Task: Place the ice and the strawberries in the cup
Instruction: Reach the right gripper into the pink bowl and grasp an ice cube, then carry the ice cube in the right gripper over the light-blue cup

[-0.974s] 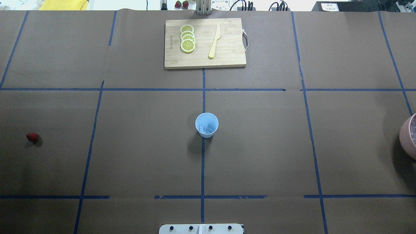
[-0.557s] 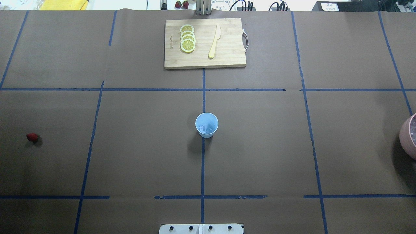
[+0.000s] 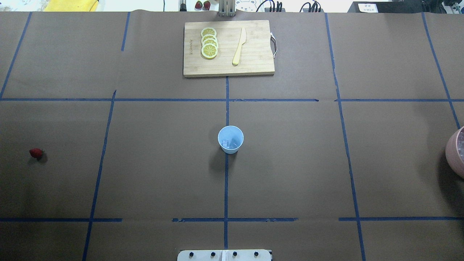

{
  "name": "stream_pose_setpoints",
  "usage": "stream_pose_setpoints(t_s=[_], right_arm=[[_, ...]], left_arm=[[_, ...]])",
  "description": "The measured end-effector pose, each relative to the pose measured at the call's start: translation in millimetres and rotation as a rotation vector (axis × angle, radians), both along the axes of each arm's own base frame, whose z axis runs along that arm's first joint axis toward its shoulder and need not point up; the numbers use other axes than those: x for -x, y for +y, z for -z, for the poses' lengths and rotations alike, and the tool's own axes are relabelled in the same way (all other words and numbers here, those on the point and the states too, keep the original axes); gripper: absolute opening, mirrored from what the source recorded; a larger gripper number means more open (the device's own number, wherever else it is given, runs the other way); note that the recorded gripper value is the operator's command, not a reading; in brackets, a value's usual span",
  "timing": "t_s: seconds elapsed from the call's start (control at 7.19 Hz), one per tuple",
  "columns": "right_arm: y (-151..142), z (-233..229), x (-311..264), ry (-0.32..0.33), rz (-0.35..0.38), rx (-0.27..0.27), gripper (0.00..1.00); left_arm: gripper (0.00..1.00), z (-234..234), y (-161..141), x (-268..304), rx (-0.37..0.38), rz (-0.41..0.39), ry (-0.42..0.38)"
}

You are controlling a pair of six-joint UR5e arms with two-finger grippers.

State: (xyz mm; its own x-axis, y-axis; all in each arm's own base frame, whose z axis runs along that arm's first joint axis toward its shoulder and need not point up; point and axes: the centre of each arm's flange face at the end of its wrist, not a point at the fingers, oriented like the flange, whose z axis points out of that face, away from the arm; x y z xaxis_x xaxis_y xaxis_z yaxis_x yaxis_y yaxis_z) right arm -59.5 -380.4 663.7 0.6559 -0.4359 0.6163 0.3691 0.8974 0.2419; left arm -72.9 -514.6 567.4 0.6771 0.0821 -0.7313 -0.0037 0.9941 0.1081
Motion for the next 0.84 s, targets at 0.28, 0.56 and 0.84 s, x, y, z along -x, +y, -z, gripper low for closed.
stream_pose_setpoints(t_s=[0.28,0.56,0.84], right_arm=[[12.4,33.4,-5.4,-0.007,-0.003,-0.018,0.00],[12.1,99.5,-8.4,-0.008,-0.013,-0.020,0.00],[-24.1,168.0,7.2,-0.026,-0.044,-0.031,0.00]], left_arm=[[1.00,-0.7,0.5,0.5,0.002,0.001,0.000],[1.00,-1.9,0.5,0.3,0.004,0.001,0.000],[1.00,-5.1,0.8,0.0,0.011,0.000,0.000]])
